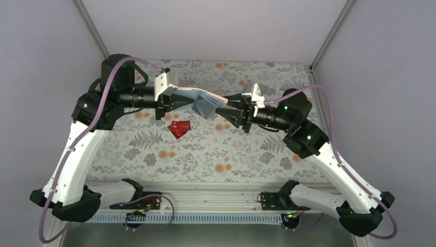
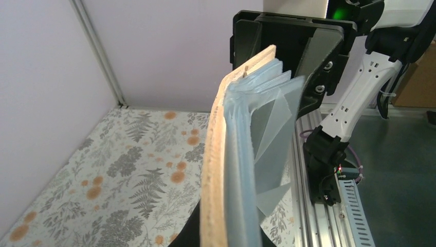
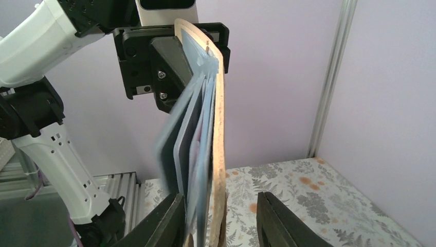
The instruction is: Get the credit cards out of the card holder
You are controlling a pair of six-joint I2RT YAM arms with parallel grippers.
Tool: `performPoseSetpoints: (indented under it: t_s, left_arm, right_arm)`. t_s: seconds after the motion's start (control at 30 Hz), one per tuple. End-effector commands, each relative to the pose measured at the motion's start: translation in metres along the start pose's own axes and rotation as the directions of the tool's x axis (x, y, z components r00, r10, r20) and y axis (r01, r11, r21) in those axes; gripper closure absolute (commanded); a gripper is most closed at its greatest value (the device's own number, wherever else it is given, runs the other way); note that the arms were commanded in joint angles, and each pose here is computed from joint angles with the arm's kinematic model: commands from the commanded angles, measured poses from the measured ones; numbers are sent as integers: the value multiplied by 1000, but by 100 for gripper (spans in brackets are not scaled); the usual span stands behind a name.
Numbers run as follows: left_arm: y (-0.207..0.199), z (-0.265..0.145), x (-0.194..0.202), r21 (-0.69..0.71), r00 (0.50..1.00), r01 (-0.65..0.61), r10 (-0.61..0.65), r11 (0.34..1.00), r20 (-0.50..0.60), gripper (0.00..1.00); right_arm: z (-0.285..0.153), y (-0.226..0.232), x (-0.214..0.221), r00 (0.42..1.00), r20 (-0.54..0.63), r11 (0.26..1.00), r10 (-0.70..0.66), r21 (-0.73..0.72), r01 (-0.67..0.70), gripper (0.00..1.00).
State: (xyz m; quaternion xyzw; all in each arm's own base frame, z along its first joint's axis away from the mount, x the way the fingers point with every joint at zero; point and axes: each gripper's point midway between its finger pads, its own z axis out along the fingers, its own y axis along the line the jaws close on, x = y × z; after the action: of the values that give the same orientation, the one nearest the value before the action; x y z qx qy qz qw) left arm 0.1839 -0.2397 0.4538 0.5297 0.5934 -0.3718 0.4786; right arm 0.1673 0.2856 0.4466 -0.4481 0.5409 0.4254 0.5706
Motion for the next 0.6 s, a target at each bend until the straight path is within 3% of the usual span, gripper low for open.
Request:
performPoseSetpoints:
  t_s: [0.0,0.23,0.57]
  left_arm:
    - [-13,-7,-12,34,998,-46,44,998,38,98]
    - [-19,-8,-16,65,997,-52,49,997,53,98]
    - [1,-2,-10,-13,1000,2,-2,1000,31,98]
  right_arm:
    - [-2,-4,-5,1000,16,999,-7,33,7,64]
    - [-1,-9,-1,1000,1,998,-4,61,4,64]
    - [14,-3,-3,999,20,999,40,-26,-40,56]
